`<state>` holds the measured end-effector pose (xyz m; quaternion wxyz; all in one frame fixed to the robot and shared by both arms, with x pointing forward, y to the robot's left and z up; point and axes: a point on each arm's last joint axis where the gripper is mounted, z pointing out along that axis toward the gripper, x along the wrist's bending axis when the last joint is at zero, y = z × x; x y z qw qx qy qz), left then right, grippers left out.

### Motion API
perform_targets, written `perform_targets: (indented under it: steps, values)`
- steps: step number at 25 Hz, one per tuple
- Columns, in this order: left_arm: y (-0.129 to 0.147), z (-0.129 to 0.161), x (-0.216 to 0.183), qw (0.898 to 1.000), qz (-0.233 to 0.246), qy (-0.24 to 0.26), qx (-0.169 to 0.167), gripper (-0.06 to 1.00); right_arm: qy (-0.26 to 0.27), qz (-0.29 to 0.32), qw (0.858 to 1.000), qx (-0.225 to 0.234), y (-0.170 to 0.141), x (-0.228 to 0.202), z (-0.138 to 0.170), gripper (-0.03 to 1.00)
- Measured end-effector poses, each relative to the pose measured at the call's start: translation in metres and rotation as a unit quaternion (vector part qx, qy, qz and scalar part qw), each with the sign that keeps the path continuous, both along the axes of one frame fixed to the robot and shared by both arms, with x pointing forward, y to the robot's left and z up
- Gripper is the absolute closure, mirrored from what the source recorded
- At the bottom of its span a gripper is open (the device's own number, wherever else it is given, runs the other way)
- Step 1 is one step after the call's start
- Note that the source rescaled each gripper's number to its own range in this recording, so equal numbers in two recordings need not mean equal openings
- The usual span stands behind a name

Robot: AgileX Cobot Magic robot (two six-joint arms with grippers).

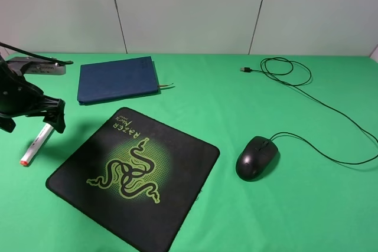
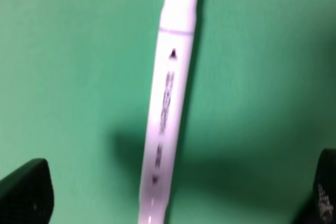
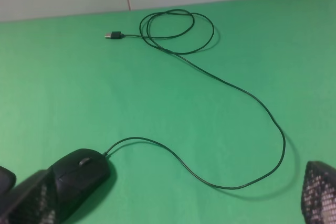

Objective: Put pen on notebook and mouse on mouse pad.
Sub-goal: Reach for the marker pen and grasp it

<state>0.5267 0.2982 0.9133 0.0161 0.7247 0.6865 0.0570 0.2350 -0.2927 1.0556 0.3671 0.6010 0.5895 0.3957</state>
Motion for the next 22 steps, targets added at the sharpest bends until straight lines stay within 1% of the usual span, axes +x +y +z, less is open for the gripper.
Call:
perform_targets:
  steps: [7,17,19,21,22]
  values:
    - [-0.001,-0.029,0.006,1.000,-0.005,0.017,-0.001,-0.06,0.000,0.000,1.000,0.000,0.000,0.000,0.000,-0.03]
    - [-0.001,-0.035,0.010,1.000,-0.006,0.016,-0.004,-0.05,0.000,0.000,1.000,0.000,0.000,0.000,0.000,-0.03]
    - [-0.001,-0.035,0.010,1.000,-0.005,0.014,-0.005,-0.02,0.000,0.000,1.000,0.000,0.000,0.000,0.000,-0.03]
    - [-0.002,-0.036,0.011,1.000,-0.003,0.013,-0.006,0.06,0.000,0.000,1.000,0.000,0.000,0.000,0.000,-0.03]
    - [-0.002,-0.036,0.011,1.000,-0.001,0.013,-0.008,0.13,0.000,0.000,1.000,0.000,0.000,0.000,0.000,-0.03]
